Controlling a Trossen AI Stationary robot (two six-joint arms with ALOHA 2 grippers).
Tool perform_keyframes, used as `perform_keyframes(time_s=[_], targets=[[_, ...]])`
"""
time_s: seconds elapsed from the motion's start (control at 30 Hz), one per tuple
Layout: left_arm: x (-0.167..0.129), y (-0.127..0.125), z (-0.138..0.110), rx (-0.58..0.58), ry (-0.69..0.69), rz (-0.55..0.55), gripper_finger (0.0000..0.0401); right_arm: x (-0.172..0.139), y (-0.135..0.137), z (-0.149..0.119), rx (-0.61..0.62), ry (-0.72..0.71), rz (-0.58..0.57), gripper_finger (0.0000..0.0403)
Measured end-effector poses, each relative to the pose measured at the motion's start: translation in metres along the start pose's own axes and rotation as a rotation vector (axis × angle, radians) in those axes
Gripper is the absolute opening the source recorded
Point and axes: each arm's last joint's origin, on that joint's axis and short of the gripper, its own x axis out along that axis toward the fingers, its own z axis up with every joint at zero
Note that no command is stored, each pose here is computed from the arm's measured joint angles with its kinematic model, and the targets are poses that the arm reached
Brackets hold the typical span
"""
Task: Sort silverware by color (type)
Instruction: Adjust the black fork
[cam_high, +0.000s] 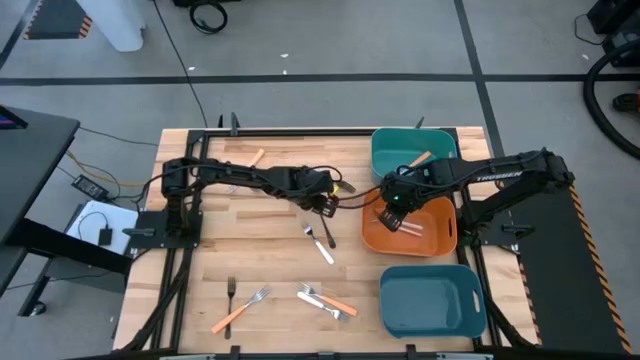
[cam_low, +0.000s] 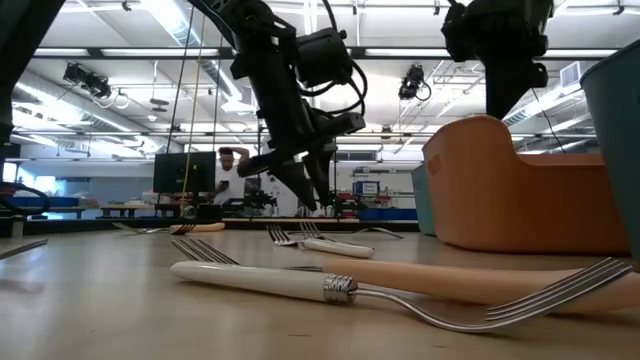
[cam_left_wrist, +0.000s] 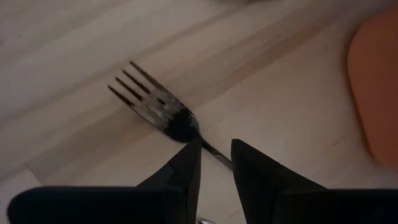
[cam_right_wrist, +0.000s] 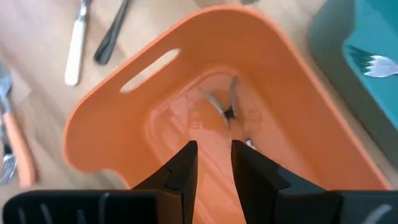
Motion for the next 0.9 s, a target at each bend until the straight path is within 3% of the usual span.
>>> perform_keyframes(time_s=[0.17,0.33,0.57,0.73,0.9], targets=[[-0.001,-0.006,-0.008,-0.146,-0.07,0.041,0.0096,0.0,-0.006,0.003,-0.039,0.01,-0.021,0.0105],[-0.002,-0.008,-0.012,-0.339,-0.11,0.047,0.0096,0.001,-0.01,0.006,-0.243,0.011,-0.029,0.0105],[0.005,-0.011,-0.013,-0.381,-0.14,0.034,0.0096,0.001,-0.016,0.012,-0.438,0.007,-0.036,0.0105],[0.026,-0.016,-0.015,-0.388,-0.139,-0.017,0.0096,0.002,-0.019,0.016,-0.472,-0.003,-0.038,0.0105],[0.039,-0.011,-0.02,-0.434,-0.101,0.025,0.0095,0.002,-0.022,0.019,-0.474,-0.014,-0.039,0.0105]])
